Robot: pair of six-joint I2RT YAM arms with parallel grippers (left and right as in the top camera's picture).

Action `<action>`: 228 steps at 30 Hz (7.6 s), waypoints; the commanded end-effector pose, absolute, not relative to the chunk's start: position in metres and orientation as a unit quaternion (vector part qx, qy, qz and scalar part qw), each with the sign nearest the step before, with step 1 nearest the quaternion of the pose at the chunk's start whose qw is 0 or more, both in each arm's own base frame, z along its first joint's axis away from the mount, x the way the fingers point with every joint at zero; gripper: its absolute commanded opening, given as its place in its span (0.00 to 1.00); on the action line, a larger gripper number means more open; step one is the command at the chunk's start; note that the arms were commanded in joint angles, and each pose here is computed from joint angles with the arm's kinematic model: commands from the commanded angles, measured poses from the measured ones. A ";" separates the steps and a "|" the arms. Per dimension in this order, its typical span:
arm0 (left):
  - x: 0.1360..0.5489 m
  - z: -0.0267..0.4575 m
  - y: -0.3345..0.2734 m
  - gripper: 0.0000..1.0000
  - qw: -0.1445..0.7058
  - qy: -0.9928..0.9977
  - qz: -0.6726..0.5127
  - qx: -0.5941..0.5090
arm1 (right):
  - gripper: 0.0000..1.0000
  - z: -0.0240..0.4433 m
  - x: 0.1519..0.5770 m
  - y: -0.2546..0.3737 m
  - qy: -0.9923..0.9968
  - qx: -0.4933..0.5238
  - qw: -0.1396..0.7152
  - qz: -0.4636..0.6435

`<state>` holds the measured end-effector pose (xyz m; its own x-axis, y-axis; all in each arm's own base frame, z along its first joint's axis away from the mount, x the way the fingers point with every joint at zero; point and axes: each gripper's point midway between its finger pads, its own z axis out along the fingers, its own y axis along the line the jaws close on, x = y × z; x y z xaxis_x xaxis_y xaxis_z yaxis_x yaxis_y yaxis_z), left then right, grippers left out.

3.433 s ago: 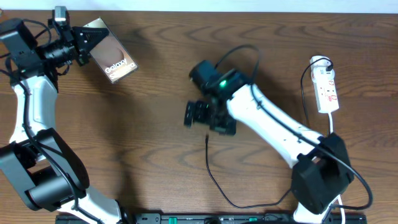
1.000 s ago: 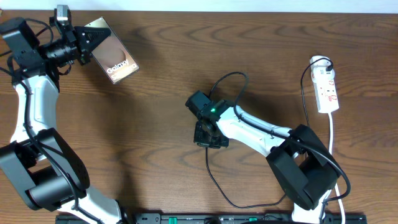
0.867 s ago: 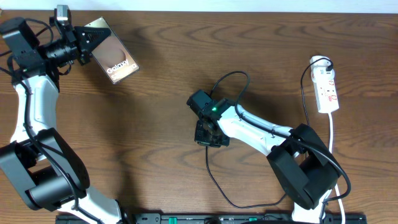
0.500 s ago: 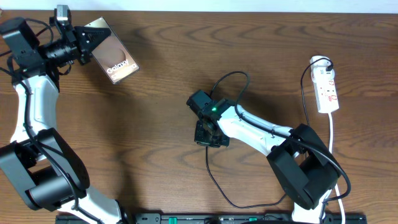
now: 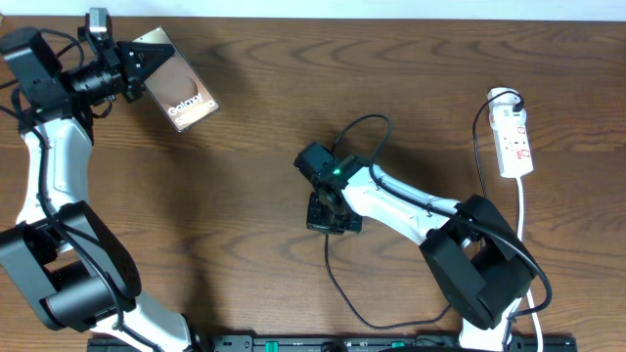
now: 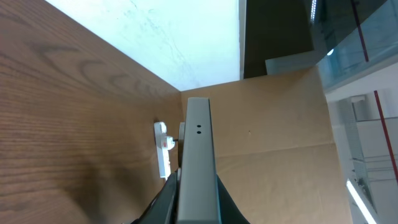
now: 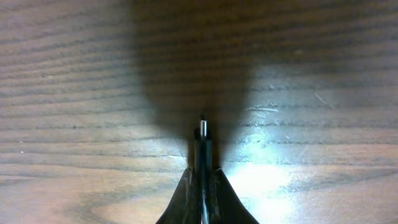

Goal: Plug charger to phone and switch on socket
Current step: 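Lower the right gripper over the black cable's plug end, then grasp the cable plug with the right gripper and lift it, then move the held plug toward the phone's bottom port, then push the plug into the phone's bottom port with the right gripper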

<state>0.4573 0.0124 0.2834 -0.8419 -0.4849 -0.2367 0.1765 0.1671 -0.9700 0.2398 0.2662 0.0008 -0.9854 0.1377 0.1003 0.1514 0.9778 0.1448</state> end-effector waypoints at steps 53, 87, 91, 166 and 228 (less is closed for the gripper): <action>0.446 0.293 0.003 0.08 0.248 0.712 -0.654 -0.064 | 0.01 0.191 0.246 0.403 -0.638 0.353 -0.010 -0.684; 0.441 0.293 -0.071 0.07 0.243 0.713 -0.656 0.049 | 0.01 0.222 0.288 0.388 -0.606 0.374 -0.129 -0.690; 0.441 0.293 -0.071 0.07 0.243 0.713 -0.656 0.049 | 0.01 0.222 0.288 0.388 -0.603 0.379 -0.134 -0.689; 0.435 0.293 -0.099 0.07 0.237 0.709 -0.659 0.089 | 0.01 0.216 0.313 0.376 -0.615 0.367 -0.177 -0.675; 0.433 0.293 -0.111 0.08 0.220 0.709 -0.664 0.089 | 0.01 0.215 0.316 0.378 -0.625 0.353 -0.176 -0.674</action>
<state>0.4387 -0.1050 0.2874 -0.8869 -0.1999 -0.4166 0.3976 0.1292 -0.9084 0.3076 0.3775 0.2114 -0.6850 -0.2341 -0.6899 -0.6655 -0.1842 0.7233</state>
